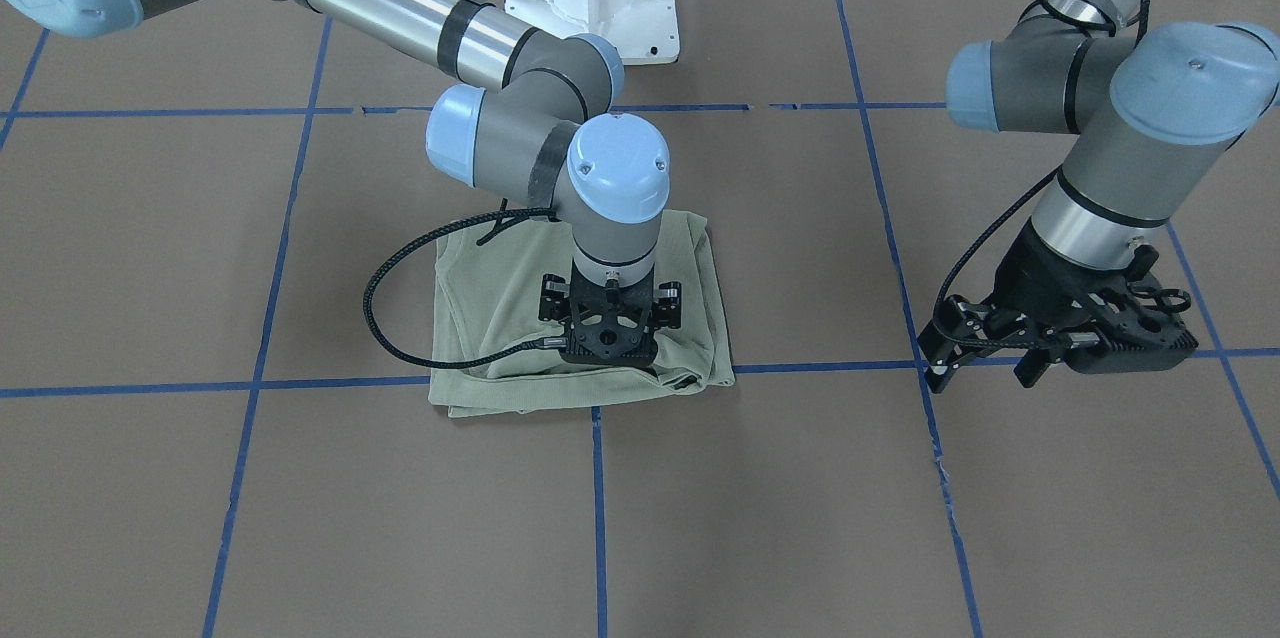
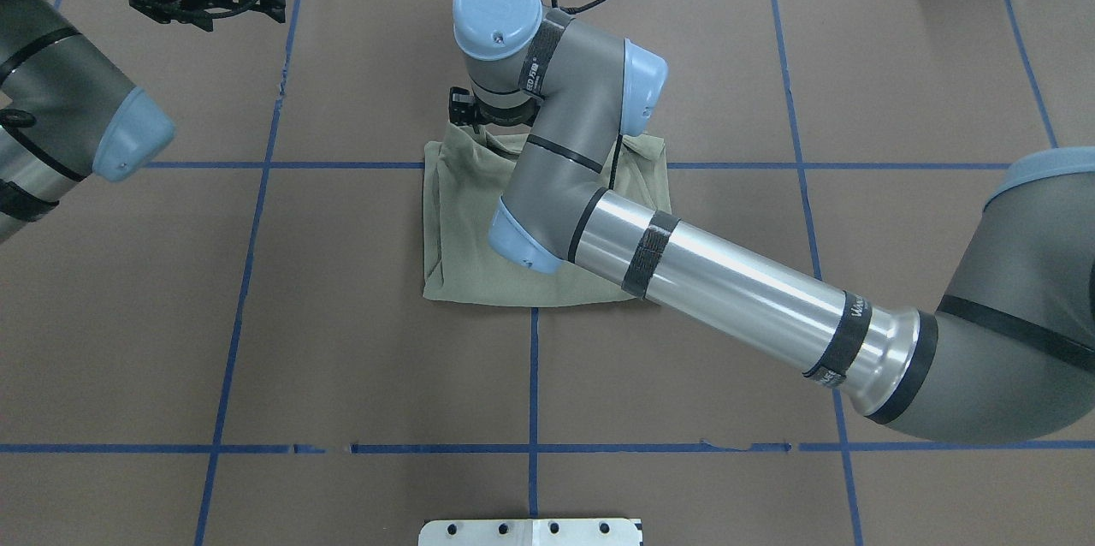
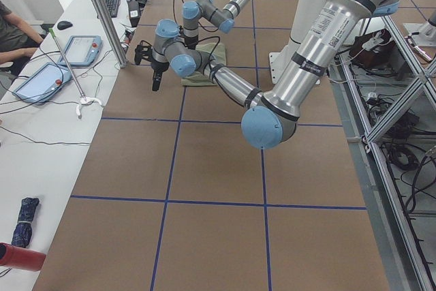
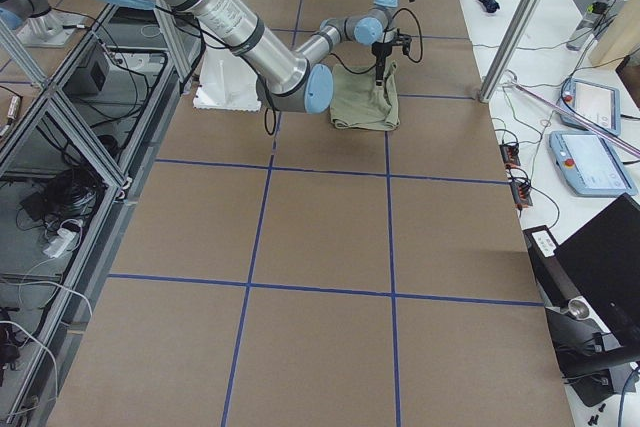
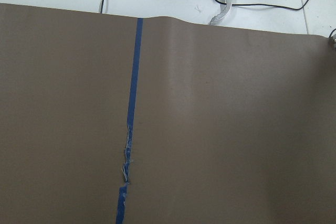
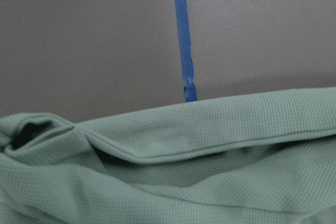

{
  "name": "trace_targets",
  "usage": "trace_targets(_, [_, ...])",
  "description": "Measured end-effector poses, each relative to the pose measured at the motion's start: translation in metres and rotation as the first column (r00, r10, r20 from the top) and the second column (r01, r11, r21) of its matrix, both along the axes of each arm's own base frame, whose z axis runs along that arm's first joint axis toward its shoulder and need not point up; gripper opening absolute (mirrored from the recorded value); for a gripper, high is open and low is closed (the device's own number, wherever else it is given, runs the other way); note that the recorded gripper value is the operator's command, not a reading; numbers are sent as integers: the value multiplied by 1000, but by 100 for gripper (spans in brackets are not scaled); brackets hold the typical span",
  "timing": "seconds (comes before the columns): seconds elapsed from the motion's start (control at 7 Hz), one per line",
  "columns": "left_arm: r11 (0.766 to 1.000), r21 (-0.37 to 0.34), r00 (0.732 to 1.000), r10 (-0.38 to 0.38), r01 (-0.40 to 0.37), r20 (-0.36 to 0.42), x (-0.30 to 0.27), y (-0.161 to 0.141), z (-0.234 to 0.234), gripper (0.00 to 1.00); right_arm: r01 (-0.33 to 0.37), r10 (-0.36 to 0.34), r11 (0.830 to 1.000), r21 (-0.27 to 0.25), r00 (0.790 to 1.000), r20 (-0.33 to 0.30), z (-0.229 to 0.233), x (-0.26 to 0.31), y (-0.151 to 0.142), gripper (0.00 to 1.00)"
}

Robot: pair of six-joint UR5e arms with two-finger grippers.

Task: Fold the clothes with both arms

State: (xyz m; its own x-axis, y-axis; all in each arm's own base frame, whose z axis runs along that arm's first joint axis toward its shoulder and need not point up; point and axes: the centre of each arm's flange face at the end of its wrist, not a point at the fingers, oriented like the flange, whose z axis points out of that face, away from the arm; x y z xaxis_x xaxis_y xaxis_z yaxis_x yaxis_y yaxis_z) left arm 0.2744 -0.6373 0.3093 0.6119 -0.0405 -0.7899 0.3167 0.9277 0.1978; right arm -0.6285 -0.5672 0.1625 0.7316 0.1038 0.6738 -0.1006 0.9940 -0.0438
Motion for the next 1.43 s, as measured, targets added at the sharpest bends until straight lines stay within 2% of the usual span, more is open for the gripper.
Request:
trace_targets(0.29, [1000, 0, 1000, 0, 0, 0, 0, 0, 1, 100, 32, -32, 999, -33, 999, -4, 15, -3, 5, 100])
trace_targets(0.43, [1000, 0, 1000, -1, 1, -1, 0, 0, 1, 100, 31, -31, 999, -25, 1000, -2, 20, -2, 2, 100])
trace_targets(1.0, [1000, 0, 1000, 1, -1, -2, 2, -1, -3, 100, -33, 31, 998, 55, 999, 28, 51, 4, -37, 100])
trace_targets(1.43, [1000, 3, 1000, 1, -1, -4, 2, -1, -5, 100, -95, 91, 989, 112, 995, 41, 64, 26, -74, 100])
